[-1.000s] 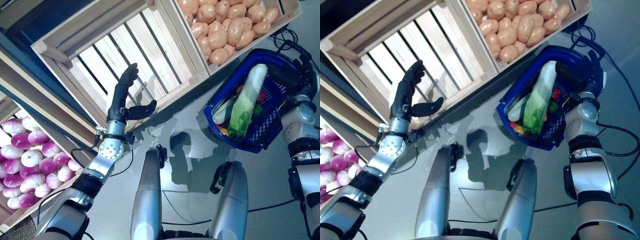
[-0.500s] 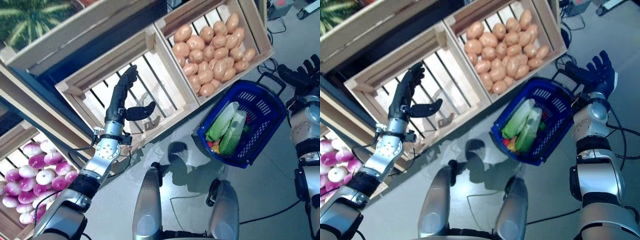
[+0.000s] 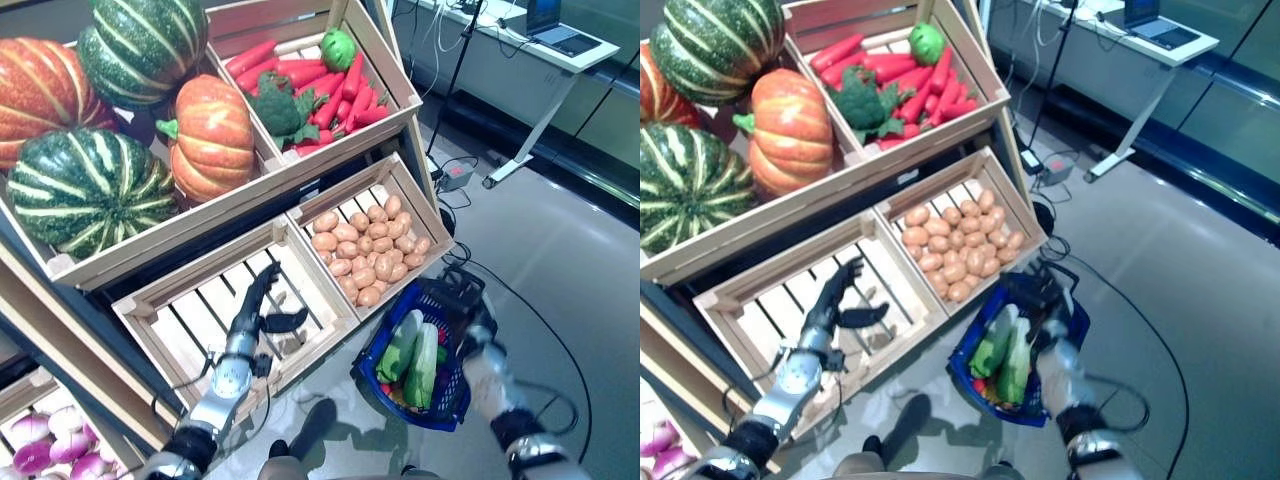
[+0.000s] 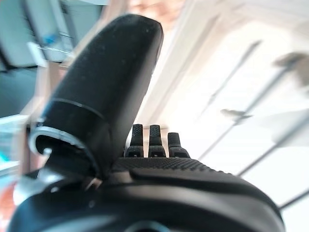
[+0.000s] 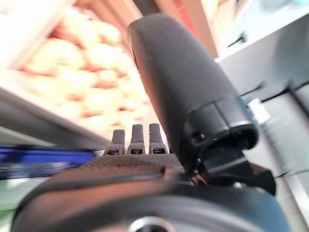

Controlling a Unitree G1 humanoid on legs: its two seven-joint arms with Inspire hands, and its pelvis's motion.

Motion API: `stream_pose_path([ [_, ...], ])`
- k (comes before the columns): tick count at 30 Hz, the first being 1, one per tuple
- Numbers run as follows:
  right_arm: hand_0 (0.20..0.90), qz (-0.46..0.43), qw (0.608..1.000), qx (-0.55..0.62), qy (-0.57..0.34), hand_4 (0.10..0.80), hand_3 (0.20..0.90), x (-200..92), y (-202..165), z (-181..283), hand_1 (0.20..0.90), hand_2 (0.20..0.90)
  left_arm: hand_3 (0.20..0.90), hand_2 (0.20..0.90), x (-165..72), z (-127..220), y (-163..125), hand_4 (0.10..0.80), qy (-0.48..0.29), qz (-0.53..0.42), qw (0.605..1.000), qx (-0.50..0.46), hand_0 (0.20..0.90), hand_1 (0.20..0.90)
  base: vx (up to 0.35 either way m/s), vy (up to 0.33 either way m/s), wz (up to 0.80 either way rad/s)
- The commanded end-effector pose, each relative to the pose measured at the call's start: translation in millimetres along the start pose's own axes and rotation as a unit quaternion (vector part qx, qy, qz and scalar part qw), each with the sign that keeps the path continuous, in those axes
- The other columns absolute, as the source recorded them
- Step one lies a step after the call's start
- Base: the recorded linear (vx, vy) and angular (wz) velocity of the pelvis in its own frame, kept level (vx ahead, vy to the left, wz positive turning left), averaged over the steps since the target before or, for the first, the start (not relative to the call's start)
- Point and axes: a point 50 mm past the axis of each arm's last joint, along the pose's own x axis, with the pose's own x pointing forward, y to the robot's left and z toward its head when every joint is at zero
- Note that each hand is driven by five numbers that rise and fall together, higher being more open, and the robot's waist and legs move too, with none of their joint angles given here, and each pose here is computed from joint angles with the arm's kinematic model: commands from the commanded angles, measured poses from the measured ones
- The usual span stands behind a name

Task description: Put vegetables into the basket

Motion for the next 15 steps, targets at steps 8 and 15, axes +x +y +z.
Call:
stream_pose_path([
  [8,0.9,0.147,0.988,-0.024,-0.037,0.8,0.9,-22.9,37.6,-12.6,0.9,0.9,0.9,0.9,-13.4,-14.5,-20.9,0.8,0.004,-0.037,0.998,-0.058,0.9,0.9,0.015,0.003,-0.02],
  [15,0.9,0.197,0.979,-0.058,0.015,0.8,0.9,-29.3,51.6,-34.1,0.9,0.9,0.9,0.9,-17.7,-22.5,-29.8,0.8,0.034,-0.045,0.995,-0.087,0.9,0.9,0.01,0.012,0.02],
])
